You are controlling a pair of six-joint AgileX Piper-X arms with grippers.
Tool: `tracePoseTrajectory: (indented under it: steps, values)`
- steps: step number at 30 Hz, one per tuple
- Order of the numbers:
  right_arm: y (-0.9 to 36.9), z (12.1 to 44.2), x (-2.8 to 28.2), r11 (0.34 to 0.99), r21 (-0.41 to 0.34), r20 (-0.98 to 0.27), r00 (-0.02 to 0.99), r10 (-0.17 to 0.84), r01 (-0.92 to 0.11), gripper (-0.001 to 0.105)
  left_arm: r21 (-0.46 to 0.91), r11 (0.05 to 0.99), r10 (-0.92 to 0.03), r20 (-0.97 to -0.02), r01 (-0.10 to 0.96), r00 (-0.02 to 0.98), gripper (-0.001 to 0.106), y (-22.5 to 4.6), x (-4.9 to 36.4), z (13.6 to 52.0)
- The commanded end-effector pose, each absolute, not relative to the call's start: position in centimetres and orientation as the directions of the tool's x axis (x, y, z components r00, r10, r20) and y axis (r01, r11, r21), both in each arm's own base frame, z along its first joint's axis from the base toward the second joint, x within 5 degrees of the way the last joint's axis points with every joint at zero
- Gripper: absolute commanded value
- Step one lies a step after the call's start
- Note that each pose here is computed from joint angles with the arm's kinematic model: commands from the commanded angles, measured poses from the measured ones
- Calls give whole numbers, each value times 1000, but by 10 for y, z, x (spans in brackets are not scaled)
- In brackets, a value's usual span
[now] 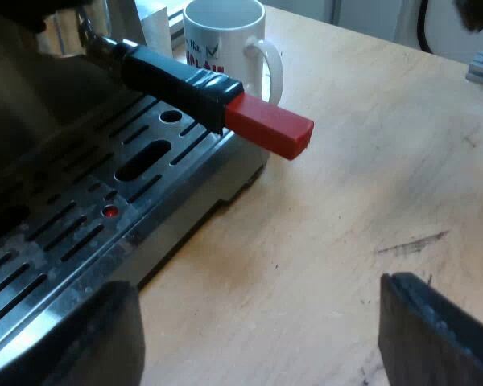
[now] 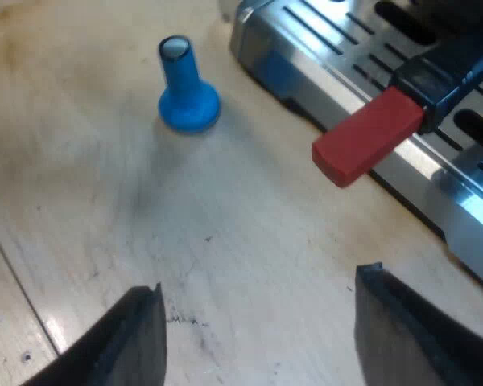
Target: Grind coffee beans and then tamp
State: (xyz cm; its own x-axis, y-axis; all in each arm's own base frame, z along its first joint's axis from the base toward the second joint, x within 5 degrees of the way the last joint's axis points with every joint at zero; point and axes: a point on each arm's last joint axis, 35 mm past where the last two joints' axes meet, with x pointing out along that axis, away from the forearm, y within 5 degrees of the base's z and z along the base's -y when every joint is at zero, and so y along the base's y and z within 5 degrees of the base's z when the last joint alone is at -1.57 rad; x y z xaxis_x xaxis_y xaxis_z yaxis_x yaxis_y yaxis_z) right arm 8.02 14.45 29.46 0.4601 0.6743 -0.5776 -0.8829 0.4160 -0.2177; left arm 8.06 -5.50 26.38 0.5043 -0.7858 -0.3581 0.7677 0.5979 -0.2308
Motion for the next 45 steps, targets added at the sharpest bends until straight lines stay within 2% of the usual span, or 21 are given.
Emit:
tracePoseTrajectory:
  steps: [1,3,6,11,14,17,19,31,45]
  values:
    - [154,289,78,450,-223,-540,494,682,-865,54,-218,583,-797,-341,783,498,64,-56,81,266]
    - [159,282,74,462,-220,-532,502,682,-859,54,-218,583,-797,-341,783,498,64,-56,81,266]
    - [165,273,68,524,-216,-500,555,665,-824,54,-218,583,-797,-341,783,498,64,-56,81,266]
    - [170,257,57,589,-161,-445,591,673,-792,52,-218,583,-797,-341,783,498,64,-56,81,266]
    - [171,248,51,611,-127,-422,600,680,-781,41,-219,580,-799,-340,785,496,64,-56,81,266]
    - [172,240,47,605,-107,-405,590,698,-789,31,-220,577,-801,-340,786,493,64,-56,80,266]
    - [173,236,47,614,-108,-398,600,694,-782,29,-220,578,-801,-340,786,493,64,-56,80,266]
    - [199,216,57,768,-146,-337,762,554,-623,29,-222,573,-804,-338,789,489,64,-56,80,266]
    - [223,190,67,870,-187,-256,878,406,-456,29,-235,541,-826,-329,808,457,64,-57,79,266]
